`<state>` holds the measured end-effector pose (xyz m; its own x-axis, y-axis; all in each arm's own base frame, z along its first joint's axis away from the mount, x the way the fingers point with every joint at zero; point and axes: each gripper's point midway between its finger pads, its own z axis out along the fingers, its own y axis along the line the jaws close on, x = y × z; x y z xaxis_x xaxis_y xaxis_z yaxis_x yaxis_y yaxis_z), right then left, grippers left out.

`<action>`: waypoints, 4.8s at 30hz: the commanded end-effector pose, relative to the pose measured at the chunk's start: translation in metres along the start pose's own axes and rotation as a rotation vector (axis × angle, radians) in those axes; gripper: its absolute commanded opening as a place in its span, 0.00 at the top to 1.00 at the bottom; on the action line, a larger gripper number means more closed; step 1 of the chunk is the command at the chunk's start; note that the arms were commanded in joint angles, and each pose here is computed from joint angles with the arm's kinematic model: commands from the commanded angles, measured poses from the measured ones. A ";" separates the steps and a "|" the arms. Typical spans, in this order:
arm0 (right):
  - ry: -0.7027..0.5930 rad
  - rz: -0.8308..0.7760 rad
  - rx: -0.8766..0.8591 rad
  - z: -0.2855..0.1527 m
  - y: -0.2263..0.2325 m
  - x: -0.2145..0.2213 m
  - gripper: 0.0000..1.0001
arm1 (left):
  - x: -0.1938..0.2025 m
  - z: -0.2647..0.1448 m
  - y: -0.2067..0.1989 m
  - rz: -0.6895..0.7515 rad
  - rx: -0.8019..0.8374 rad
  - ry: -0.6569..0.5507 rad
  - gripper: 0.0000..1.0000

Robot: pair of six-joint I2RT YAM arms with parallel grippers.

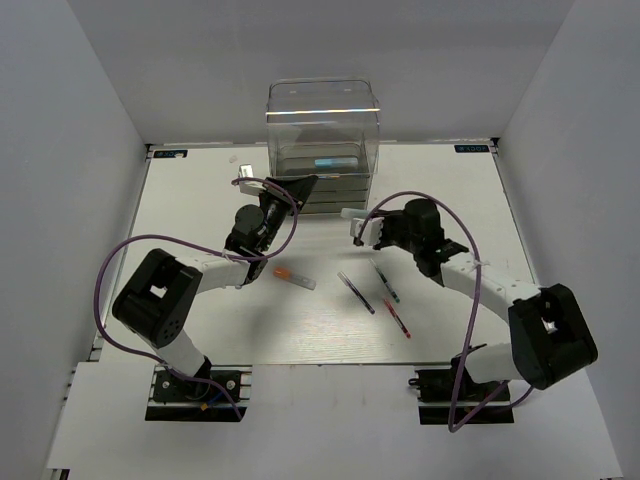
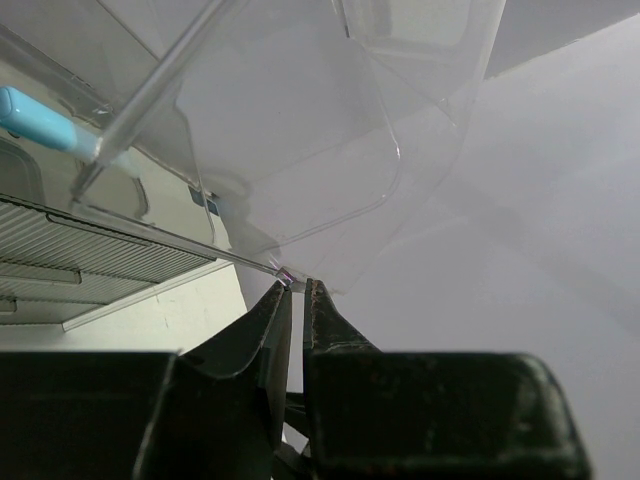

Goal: Sort the stationery into containers
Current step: Place the pen in the storage box, then pick up the pen from the center of the board.

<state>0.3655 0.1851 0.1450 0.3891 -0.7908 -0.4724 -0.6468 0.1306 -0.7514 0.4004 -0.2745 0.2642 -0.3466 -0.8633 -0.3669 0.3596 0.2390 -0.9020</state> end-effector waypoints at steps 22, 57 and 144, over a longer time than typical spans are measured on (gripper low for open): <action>0.019 -0.403 0.741 0.049 -0.138 -0.068 1.00 | -0.008 0.005 -0.025 0.001 0.075 -0.020 1.00; 0.191 -0.769 0.426 0.093 -0.117 -0.048 0.87 | -0.008 0.003 -0.024 0.001 0.075 -0.020 1.00; -0.058 0.531 -0.498 0.084 0.169 -0.162 0.31 | -0.014 0.000 -0.025 -0.002 0.089 -0.057 1.00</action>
<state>0.2498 0.3700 0.0408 -0.0671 -0.7057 -0.7054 -0.9698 0.2122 -0.1201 0.4006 -0.2747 0.2634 -0.3451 -0.8642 -0.3661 0.3641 0.2363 -0.9009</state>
